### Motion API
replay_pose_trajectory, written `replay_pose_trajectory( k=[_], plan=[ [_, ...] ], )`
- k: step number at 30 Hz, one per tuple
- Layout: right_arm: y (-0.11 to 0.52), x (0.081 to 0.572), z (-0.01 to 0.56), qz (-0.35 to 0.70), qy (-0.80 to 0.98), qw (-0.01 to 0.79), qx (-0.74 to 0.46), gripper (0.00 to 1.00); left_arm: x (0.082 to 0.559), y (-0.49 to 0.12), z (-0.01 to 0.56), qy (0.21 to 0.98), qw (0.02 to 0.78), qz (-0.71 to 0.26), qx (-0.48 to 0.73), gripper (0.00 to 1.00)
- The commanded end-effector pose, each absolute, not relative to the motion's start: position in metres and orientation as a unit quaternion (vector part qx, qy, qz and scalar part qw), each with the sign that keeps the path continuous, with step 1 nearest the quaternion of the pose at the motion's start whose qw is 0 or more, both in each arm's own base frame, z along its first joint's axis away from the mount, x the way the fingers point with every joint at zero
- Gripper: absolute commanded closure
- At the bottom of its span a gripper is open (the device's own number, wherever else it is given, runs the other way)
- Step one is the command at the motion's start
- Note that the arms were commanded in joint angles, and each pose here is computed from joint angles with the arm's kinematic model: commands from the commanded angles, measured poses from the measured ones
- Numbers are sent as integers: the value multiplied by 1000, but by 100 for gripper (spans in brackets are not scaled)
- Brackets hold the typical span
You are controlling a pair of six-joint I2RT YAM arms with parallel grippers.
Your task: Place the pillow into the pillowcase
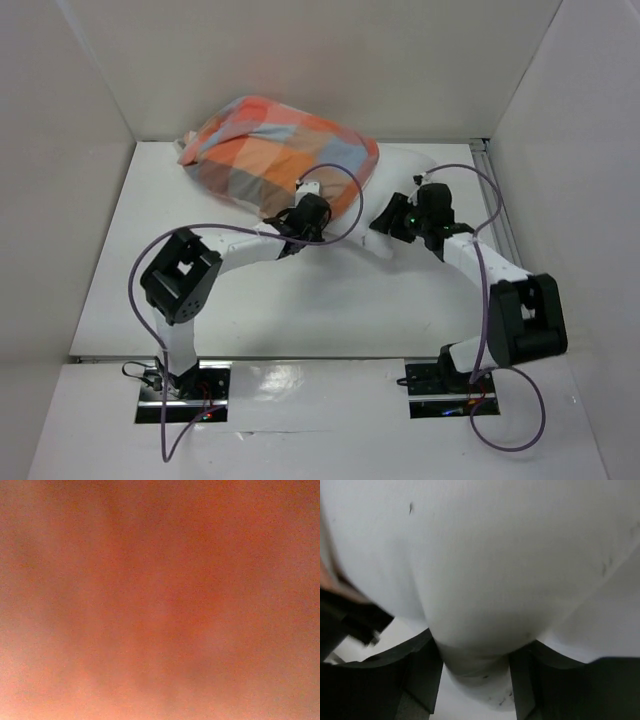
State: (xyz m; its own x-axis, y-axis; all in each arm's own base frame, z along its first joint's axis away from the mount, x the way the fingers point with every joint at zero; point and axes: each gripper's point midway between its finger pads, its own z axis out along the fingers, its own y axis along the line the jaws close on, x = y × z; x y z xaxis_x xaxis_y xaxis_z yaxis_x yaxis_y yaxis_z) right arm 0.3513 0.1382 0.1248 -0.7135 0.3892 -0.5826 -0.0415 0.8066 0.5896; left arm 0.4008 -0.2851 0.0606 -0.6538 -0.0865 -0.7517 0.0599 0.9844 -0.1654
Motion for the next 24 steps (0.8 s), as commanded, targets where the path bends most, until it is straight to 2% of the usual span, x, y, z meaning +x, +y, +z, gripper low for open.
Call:
replay_pose_trajectory(
  k=[1, 2, 3, 4, 8, 10, 11, 12, 13, 14, 16, 18, 19, 21, 24],
  plan=[
    [167, 390, 147, 329, 851, 405, 58, 48, 370, -330, 153, 878, 424, -219, 40, 100],
    [171, 401, 157, 338, 844, 412, 56, 67, 354, -343, 162, 875, 409, -250, 62, 100],
    [179, 407, 156, 347, 841, 412, 51, 94, 339, -359, 178, 865, 410, -275, 89, 100],
    [180, 410, 156, 352, 838, 414, 57, 100, 328, -368, 189, 860, 404, -293, 103, 100],
    [208, 417, 181, 414, 809, 415, 41, 100, 284, -428, 264, 805, 365, -430, 185, 100],
    [214, 413, 194, 436, 797, 416, 27, 100, 277, -449, 277, 788, 337, -468, 216, 100],
    [222, 405, 204, 450, 790, 416, 10, 100, 275, -455, 308, 772, 339, -487, 227, 100],
    [220, 398, 211, 450, 791, 415, 10, 100, 268, -461, 315, 762, 324, -502, 249, 100],
    [215, 388, 242, 448, 776, 444, 1, 100, 273, -455, 331, 754, 329, -509, 254, 100],
    [213, 379, 256, 444, 772, 455, -4, 100, 274, -452, 364, 736, 345, -522, 258, 100],
    [195, 354, 284, 413, 772, 483, -4, 100, 270, -434, 390, 730, 354, -517, 272, 100],
    [180, 339, 302, 384, 772, 507, -1, 100, 258, -414, 446, 698, 404, -519, 285, 100],
    [175, 330, 315, 378, 769, 515, -1, 100, 255, -402, 456, 701, 408, -511, 282, 100],
    [166, 304, 326, 371, 773, 515, -1, 100, 246, -379, 500, 680, 447, -514, 271, 100],
    [159, 279, 325, 356, 803, 478, 5, 100, 243, -359, 519, 684, 467, -503, 248, 100]
  ],
)
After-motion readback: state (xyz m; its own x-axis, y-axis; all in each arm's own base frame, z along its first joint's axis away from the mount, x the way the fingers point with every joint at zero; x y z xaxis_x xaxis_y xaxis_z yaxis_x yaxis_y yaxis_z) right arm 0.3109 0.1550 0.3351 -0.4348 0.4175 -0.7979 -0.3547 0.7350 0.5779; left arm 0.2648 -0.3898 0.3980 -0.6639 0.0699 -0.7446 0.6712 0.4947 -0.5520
